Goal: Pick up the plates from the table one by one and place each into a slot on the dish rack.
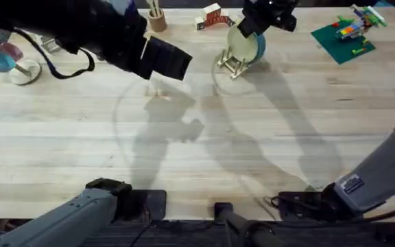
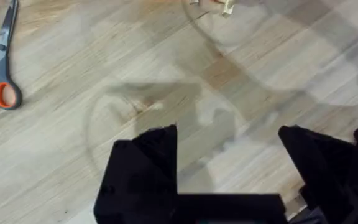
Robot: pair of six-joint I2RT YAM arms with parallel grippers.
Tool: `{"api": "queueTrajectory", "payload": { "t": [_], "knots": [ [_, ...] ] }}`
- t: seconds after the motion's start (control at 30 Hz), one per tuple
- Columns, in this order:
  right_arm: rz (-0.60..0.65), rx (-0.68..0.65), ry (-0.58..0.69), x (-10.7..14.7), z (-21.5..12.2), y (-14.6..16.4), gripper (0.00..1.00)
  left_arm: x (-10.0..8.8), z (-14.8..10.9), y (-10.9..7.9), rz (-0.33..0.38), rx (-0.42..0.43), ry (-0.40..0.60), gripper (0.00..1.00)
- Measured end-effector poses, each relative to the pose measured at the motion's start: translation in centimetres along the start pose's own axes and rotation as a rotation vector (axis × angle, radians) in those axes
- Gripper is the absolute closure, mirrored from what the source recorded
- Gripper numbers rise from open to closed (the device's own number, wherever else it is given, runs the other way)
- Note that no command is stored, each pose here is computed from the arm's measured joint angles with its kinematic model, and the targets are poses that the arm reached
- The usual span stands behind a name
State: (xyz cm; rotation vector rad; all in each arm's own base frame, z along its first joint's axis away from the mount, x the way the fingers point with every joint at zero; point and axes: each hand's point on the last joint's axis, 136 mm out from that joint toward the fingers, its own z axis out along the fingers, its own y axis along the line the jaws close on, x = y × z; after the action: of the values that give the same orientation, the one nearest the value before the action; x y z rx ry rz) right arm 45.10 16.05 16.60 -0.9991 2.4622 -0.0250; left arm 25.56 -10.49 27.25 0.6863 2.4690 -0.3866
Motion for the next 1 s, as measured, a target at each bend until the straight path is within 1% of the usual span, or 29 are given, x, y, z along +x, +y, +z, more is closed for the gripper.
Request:
{"api": "queueTrajectory", "payload": {
  "t": [0.07, 0.27, 0.77, 0.83, 0.9, 1.0],
  "knots": [
    [0.000, 0.000, 0.000, 0.0, 0.0, 0.0, 0.968, 0.0, 0.0, 0.0, 0.000, 0.000, 0.000, 0.007],
    [0.003, 0.000, 0.000, 0.0, 0.0, 0.0, 0.882, 0.0, 0.0, 0.0, 0.000, 0.000, 0.000, 0.008],
    [0.002, 0.002, -0.005, -0.1, -0.2, 0.0, 0.874, 0.0, 0.0, 0.0, 0.000, 0.000, 0.000, 0.008],
    [0.001, 0.007, -0.018, -0.3, -0.9, 0.0, 0.859, 0.0, 0.0, 0.0, 0.000, 0.000, 0.000, 0.007],
    [0.000, 0.016, -0.039, -0.6, -2.2, 0.0, 0.857, 0.0, 0.0, 0.0, 0.000, 0.000, 0.000, 0.007],
    [-0.001, 0.031, -0.077, -0.8, -5.7, 0.1, 0.815, 0.0, 0.0, 0.0, 0.000, 0.000, 0.000, 0.008]
  ]
}}
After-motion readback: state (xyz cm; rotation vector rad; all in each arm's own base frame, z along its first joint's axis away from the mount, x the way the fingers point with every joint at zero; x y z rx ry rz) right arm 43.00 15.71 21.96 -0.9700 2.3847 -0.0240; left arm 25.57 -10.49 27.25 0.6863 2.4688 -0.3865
